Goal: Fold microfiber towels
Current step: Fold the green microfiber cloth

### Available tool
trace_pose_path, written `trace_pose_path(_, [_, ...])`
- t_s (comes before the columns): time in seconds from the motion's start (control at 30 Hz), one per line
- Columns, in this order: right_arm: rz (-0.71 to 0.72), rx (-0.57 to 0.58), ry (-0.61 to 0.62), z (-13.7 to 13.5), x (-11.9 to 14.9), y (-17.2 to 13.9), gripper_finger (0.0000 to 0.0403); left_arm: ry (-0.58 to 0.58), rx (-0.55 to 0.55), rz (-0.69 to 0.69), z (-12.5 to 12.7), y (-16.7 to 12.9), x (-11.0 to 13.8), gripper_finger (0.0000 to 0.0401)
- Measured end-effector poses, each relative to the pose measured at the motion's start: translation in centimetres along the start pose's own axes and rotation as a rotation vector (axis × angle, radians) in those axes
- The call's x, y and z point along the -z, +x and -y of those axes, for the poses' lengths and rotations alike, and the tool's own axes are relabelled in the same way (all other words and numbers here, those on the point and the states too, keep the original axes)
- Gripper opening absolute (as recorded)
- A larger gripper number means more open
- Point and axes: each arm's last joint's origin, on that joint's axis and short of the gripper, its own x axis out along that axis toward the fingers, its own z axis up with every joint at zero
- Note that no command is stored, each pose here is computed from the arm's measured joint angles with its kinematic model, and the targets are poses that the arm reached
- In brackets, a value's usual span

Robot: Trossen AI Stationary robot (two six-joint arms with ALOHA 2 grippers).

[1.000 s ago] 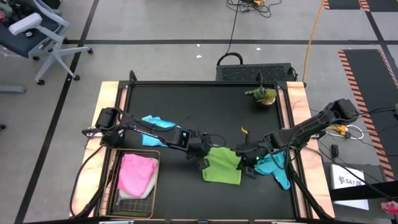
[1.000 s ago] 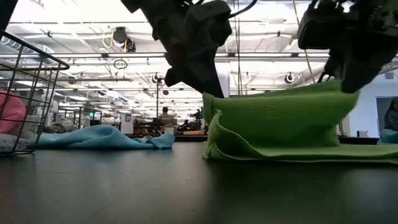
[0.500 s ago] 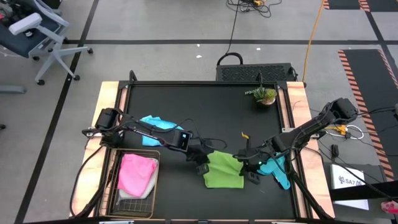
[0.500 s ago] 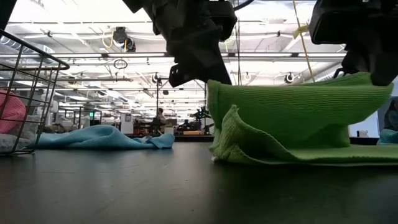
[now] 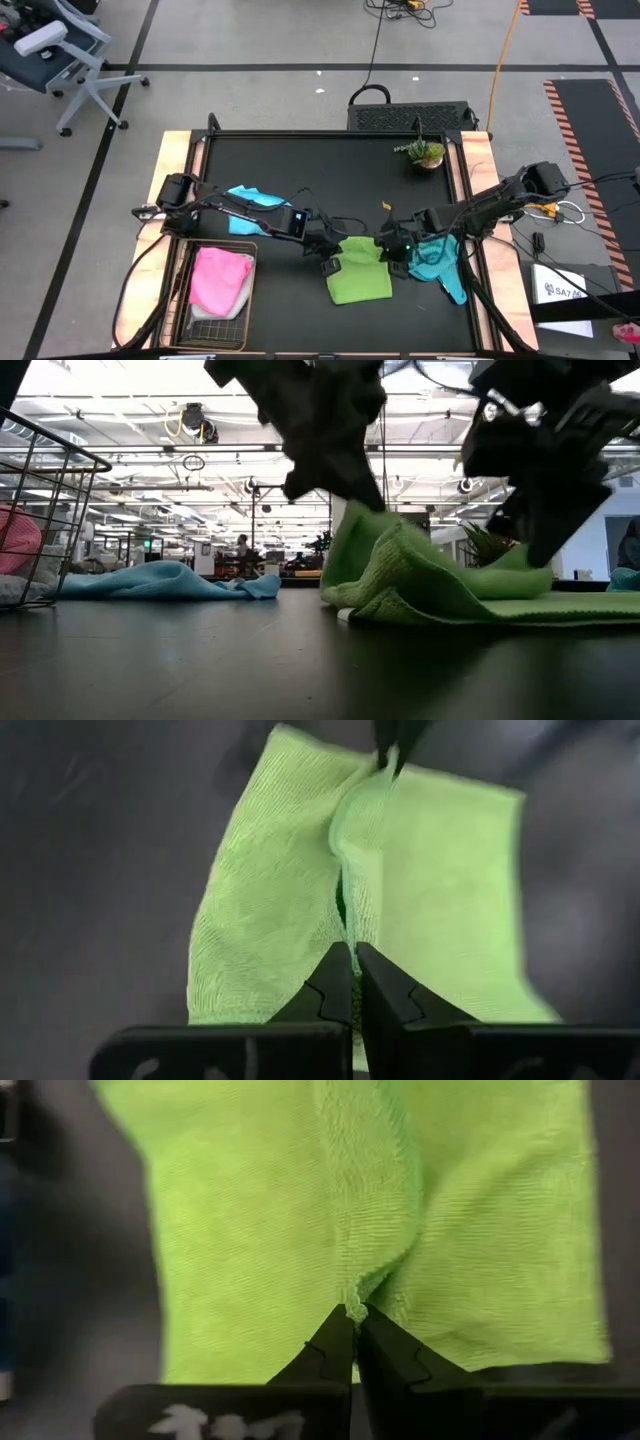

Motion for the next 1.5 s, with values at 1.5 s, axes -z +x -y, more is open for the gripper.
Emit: trace_pose_path(1.5, [0.312, 0.390, 0.009, 17.1, -5.4, -10.2, 0.0000, -0.043, -0.364, 0.166, -22.6, -4.2, -5.8, 0.0003])
